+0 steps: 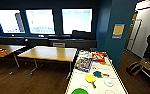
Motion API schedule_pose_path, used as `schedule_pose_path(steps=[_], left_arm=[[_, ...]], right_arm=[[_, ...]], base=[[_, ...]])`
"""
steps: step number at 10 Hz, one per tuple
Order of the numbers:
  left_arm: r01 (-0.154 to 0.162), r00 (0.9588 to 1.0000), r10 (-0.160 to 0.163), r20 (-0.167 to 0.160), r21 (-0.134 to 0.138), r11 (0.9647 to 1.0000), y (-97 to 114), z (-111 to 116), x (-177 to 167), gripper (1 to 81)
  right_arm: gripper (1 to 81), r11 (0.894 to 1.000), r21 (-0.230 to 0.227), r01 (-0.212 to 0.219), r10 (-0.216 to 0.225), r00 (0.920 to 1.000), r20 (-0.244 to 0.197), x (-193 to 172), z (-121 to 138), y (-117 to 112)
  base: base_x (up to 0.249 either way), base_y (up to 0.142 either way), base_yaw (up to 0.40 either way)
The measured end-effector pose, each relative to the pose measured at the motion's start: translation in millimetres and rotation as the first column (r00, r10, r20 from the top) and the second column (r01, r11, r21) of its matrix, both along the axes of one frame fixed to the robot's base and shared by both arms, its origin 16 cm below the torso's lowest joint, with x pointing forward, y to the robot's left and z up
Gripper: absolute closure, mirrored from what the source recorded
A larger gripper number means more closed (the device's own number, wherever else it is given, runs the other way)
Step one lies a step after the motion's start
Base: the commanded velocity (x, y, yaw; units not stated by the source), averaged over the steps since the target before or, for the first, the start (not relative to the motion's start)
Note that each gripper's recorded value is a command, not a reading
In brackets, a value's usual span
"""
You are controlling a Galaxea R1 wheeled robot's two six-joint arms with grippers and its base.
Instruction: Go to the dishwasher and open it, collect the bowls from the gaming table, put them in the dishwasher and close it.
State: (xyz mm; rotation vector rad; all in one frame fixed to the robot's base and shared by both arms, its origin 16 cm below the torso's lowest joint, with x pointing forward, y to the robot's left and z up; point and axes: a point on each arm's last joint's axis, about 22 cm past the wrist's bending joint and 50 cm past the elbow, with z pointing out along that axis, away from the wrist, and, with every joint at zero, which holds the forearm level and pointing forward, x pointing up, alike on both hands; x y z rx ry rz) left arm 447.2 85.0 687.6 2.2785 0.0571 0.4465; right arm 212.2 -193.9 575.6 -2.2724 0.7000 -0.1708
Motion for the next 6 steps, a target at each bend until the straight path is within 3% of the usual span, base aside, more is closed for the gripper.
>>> schedule_pose_path(steps=[3,4,6], left_arm=[[-0.026,0.9995,0.027,-0.015,0.040,0.9989,40.2,-13.3,-9.1,81.1],[-0.028,0.9996,0.028,-0.009,0.034,0.9990,47.2,-7.8,-11.0,81.1],[0.019,0.9998,-0.019,-0.008,-0.020,0.9996,31.0,12.2,-27.8,81.1]], right_arm=[[81.1,1.000,-0.004,-0.001,0.001,1.0000,-0.007,-6.7,-2.4,-2.6],[81.1,1.000,-0.004,-0.002,0.002,1.0000,-0.007,-7.3,-2.6,-2.6],[81.1,1.000,-0.004,-0.003,0.003,1.0000,-0.006,-7.2,-2.4,-1.9]], base=[[0.000,0.000,0.000],[0.000,0.000,0.000],[0.000,0.000,0.000]])
